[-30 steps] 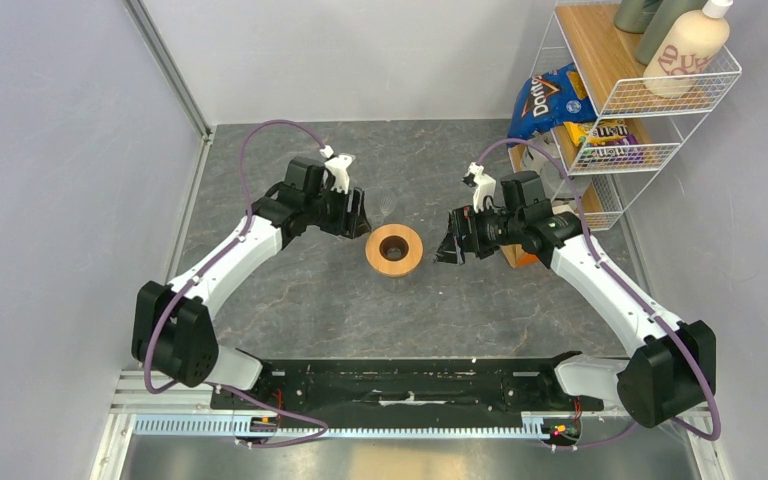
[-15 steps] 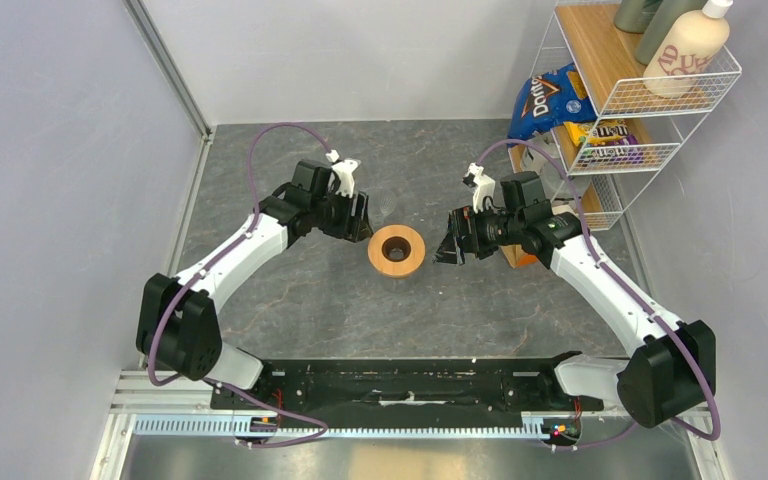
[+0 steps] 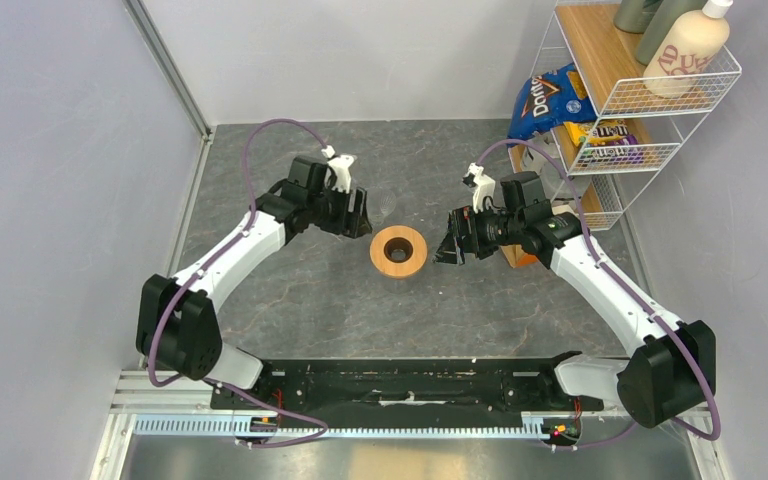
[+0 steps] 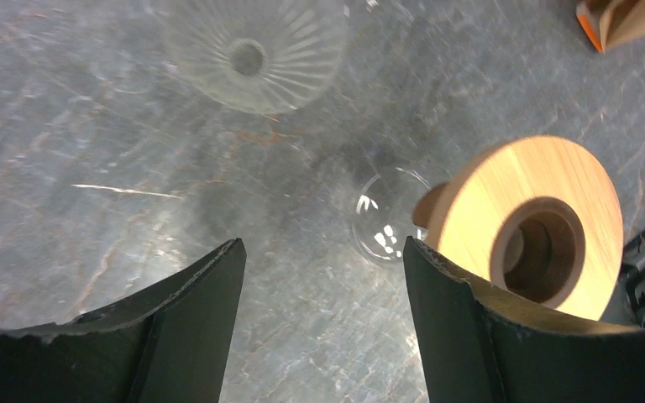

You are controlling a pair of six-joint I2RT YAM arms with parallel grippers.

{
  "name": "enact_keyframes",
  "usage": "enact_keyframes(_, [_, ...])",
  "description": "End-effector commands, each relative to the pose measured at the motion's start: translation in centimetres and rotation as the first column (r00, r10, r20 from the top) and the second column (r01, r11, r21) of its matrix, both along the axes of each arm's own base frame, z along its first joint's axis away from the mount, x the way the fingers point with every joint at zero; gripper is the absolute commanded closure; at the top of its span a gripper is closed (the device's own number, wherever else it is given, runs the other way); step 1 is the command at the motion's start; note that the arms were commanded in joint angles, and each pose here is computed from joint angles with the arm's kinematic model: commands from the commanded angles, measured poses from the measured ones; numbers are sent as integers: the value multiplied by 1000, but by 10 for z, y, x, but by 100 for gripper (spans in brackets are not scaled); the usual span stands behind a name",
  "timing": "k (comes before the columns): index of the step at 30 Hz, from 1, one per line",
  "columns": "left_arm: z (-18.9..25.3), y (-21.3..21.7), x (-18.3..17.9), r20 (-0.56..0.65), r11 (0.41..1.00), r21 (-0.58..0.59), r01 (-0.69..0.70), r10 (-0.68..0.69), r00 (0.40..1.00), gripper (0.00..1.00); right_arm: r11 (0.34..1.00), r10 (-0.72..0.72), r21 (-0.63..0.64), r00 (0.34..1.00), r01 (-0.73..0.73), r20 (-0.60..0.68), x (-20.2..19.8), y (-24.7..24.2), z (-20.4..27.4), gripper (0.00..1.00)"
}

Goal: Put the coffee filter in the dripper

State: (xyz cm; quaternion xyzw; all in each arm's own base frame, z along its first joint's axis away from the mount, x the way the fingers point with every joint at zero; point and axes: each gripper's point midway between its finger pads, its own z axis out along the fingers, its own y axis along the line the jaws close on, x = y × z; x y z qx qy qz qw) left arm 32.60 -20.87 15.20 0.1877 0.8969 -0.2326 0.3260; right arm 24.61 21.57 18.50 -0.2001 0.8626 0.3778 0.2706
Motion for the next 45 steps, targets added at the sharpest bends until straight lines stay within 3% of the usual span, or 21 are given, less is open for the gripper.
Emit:
enact_keyframes(1, [30,18,32,71,994,-50,-93,96,993,23,1000,-6,23,998,5,65,4,0,17,1])
enact_keyframes(16, [-2,0,111,-28,948,-224,-228,227,973,38,1000,-22,5,996,22,85,2,-7,24,1])
enact_keyframes(26, [-49,-10,134,-151,930,-216,-297,268,951,50,999,-32,-16,995,34,94,1,-11,24,1])
enact_keyframes(30, [-54,-10,130,-179,927,-213,-308,272,945,62,999,-33,-15,995,35,95,1,-11,25,1])
enact_keyframes(32, [-51,-9,127,-187,928,-206,-309,273,944,74,999,-37,-18,995,39,98,2,-12,25,1])
enact_keyframes(34, [-38,-5,124,-182,926,-208,-315,280,943,89,999,-39,-21,994,42,105,2,-13,28,1])
enact_keyframes(36, [-15,2,121,-168,914,-231,-332,299,939,97,999,-46,-19,992,49,114,1,-14,32,1])
enact_keyframes(40, [67,18,109,-142,872,-339,-354,324,935,98,998,-56,-16,988,59,143,0,-16,47,1])
enact_keyframes(45, [147,22,62,-81,872,-398,-284,275,958,98,997,-67,-20,977,72,200,-1,-22,75,1])
